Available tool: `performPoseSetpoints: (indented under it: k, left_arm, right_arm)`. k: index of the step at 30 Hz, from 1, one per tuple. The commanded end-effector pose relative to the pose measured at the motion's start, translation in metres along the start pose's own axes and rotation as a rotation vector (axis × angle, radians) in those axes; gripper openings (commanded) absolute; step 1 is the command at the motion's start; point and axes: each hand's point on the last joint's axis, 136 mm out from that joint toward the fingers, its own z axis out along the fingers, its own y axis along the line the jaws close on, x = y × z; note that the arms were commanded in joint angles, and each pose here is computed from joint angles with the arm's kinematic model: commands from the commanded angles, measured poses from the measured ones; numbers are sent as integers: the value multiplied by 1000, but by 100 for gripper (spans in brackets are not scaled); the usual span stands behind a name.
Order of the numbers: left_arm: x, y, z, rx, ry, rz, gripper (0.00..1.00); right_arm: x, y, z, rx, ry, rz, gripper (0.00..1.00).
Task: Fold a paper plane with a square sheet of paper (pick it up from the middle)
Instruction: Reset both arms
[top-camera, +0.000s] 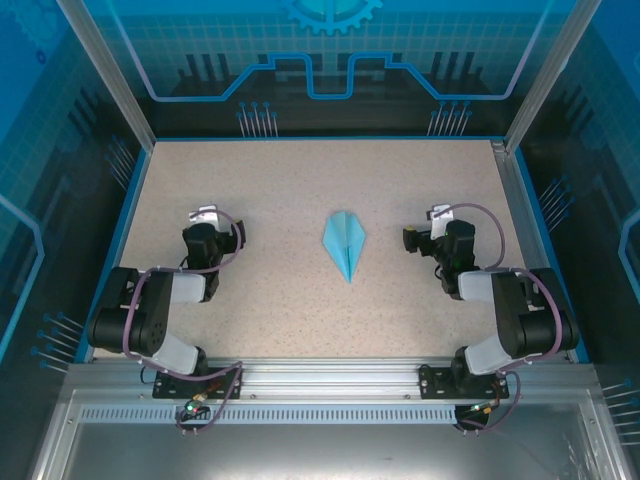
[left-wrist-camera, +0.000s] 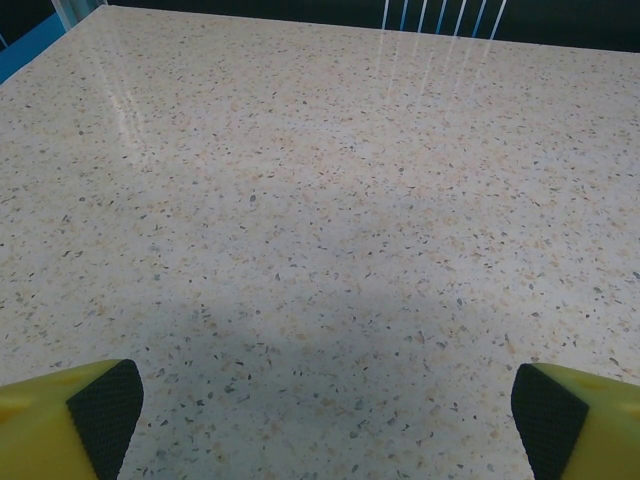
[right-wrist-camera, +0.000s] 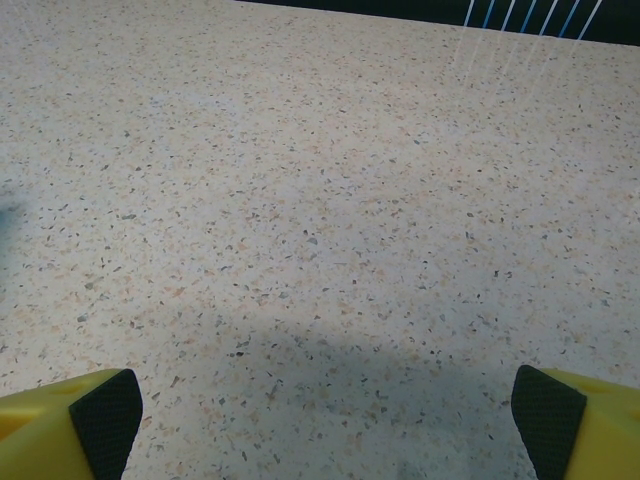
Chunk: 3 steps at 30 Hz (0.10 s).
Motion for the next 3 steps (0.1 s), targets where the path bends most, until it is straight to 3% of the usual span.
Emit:
performPoseSetpoints:
  k: [1,3]
  left_arm:
    - [-9,-4,-1,26,-32,-7,99]
    - [-9,-4,-1,26,-33,-8,99]
  right_arm:
    - [-16,-3,1,0,-47,-11,99]
    - [-15,-4,1,2,-47,-11,99]
